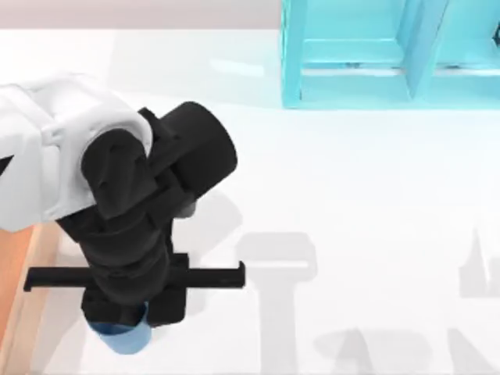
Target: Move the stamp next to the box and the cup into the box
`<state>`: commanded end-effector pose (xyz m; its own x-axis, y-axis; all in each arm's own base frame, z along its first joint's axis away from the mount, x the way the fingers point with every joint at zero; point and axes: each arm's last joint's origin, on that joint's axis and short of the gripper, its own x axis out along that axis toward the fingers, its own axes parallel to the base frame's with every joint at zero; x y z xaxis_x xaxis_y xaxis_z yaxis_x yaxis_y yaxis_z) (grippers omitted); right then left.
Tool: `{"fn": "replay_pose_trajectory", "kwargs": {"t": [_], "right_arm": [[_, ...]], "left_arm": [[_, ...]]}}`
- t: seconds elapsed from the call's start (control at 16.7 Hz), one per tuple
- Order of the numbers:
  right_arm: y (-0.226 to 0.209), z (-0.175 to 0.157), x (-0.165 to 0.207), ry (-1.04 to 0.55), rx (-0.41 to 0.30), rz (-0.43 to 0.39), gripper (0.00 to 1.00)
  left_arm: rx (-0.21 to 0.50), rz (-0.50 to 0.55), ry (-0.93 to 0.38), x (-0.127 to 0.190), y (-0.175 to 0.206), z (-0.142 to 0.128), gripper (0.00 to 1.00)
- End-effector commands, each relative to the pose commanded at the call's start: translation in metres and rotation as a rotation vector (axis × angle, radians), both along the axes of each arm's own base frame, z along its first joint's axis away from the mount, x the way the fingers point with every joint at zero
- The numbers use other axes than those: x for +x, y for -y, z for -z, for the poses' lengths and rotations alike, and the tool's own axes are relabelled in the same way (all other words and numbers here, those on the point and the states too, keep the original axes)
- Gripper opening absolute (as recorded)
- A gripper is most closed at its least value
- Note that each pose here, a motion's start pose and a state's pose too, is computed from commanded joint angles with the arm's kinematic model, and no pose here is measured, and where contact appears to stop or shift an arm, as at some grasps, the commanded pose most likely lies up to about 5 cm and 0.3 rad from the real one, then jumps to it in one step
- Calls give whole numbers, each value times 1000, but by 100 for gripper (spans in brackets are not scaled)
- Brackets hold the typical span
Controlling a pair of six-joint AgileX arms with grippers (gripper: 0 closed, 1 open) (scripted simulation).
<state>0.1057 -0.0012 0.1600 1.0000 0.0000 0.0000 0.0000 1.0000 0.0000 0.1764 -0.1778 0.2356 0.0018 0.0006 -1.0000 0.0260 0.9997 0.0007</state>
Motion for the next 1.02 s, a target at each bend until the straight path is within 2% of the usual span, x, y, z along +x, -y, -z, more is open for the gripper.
{"fn": "replay_pose_trajectory", "kwargs": {"t": [0.24,0.54,0.78,1.02], "right_arm": [[0,0,0,0,0,0,100],[0,0,0,0,0,0,100],[0,0,0,0,0,0,100],[0,0,0,0,0,0,100]], "left_arm": [[-2,-2,9,23,-28,-3,0],[12,-4,23,58,-118,-4,0],[28,-2,15,57,-195,1,0],[28,-1,13,44,-232,7,0]]}}
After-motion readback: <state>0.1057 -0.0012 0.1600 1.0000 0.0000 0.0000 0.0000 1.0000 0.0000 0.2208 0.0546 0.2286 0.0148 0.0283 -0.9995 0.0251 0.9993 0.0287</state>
